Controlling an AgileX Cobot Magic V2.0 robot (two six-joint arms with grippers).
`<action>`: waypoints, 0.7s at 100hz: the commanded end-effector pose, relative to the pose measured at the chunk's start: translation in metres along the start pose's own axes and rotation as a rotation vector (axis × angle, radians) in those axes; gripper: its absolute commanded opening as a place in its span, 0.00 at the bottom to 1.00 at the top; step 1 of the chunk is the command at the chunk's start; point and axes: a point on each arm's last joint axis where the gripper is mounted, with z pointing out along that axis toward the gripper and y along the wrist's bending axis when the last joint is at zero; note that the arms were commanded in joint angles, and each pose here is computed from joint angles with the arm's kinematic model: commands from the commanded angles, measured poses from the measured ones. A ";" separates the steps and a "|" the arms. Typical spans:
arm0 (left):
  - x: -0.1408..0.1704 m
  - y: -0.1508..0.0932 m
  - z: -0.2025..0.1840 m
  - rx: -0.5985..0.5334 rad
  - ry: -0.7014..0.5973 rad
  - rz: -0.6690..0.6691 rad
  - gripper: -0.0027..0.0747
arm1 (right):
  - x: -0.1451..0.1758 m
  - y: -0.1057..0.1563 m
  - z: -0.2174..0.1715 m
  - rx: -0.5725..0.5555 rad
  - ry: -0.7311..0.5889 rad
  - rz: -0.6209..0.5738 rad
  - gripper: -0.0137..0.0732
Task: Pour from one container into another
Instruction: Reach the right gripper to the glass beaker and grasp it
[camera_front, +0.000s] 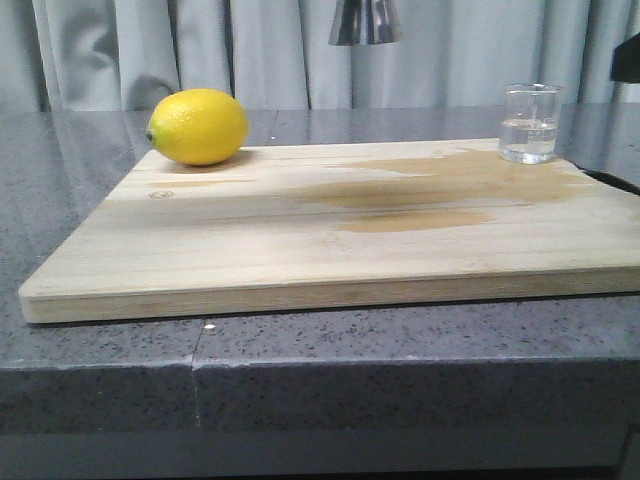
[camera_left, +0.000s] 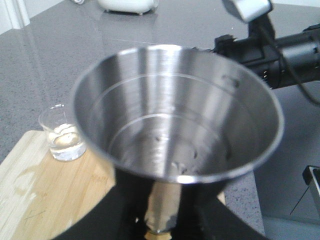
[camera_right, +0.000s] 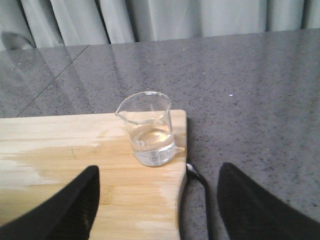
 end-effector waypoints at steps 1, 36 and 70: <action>-0.029 -0.010 -0.010 -0.005 -0.097 0.020 0.01 | -0.010 0.004 0.013 -0.079 -0.133 -0.020 0.72; -0.028 -0.009 -0.010 -0.010 -0.085 0.028 0.01 | 0.019 0.002 0.049 -0.141 -0.172 -0.092 0.72; -0.028 -0.009 -0.010 -0.009 -0.081 0.029 0.01 | 0.020 -0.004 0.065 -0.094 -0.215 -0.126 0.72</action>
